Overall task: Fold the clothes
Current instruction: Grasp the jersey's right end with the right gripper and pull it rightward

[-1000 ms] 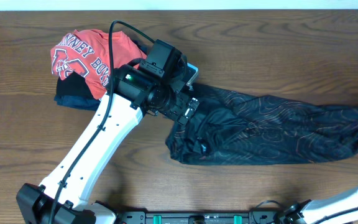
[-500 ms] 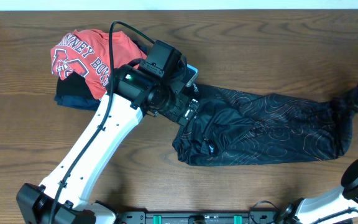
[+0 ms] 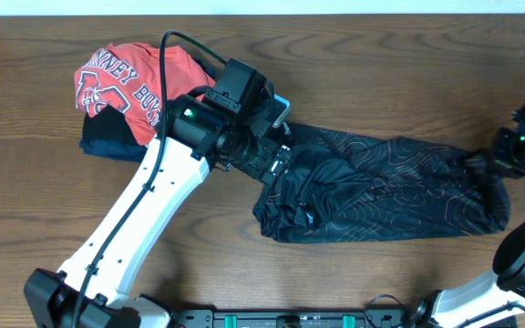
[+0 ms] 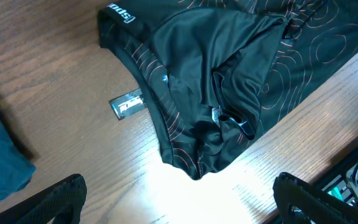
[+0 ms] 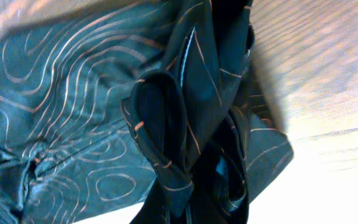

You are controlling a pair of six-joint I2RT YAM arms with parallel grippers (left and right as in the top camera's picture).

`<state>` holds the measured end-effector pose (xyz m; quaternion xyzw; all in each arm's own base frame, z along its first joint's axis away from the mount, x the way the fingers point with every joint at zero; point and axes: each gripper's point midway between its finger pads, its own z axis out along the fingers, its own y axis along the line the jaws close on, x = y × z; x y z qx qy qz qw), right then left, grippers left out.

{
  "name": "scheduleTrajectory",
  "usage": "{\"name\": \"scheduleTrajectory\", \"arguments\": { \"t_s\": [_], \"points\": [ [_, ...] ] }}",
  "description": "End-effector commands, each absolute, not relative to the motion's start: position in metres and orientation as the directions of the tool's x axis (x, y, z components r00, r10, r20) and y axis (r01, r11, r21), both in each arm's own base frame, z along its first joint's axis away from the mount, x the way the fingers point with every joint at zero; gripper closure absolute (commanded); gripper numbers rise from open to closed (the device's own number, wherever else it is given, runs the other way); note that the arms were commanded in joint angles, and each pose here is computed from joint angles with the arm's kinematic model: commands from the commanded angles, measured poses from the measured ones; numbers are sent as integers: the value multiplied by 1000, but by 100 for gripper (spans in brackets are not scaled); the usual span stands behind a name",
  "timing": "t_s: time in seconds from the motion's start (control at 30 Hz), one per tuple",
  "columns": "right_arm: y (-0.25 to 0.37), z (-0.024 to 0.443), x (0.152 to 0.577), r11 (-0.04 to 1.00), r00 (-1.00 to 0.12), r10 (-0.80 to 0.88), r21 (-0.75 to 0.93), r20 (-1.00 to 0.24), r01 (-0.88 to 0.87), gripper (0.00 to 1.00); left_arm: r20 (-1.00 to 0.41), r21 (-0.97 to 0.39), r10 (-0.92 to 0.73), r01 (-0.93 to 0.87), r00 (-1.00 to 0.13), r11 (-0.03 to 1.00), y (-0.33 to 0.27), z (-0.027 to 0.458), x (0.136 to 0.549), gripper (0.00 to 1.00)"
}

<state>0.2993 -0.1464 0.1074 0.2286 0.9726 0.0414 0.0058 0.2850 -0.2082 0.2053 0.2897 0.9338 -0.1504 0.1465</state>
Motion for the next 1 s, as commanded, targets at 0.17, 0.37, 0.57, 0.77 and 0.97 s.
{"name": "scheduleTrajectory", "arguments": {
  "t_s": [0.17, 0.37, 0.57, 0.77, 0.97],
  "points": [
    [-105, 98, 294, 929, -931, 355, 80, 85, 361, 81, -370, -180, 499, 588, -783, 789, -206, 209, 288, 3],
    [-116, 99, 300, 896, -900, 433, 90, 48, 435, 46, -370, -180, 499, 588, -783, 789, -205, 209, 288, 3],
    [-147, 99, 309, 823, -835, 550, 181, -22, 538, 78, -370, -180, 499, 588, -783, 789, -206, 209, 288, 3],
    [-162, 74, 292, 753, -767, 641, 182, 11, 632, 99, -374, -180, 499, 589, -782, 788, -206, 210, 288, 3],
    [-152, 27, 281, 706, -723, 691, 195, 25, 681, 99, -375, -180, 499, 589, -782, 788, -206, 210, 289, 2]
  ]
}}
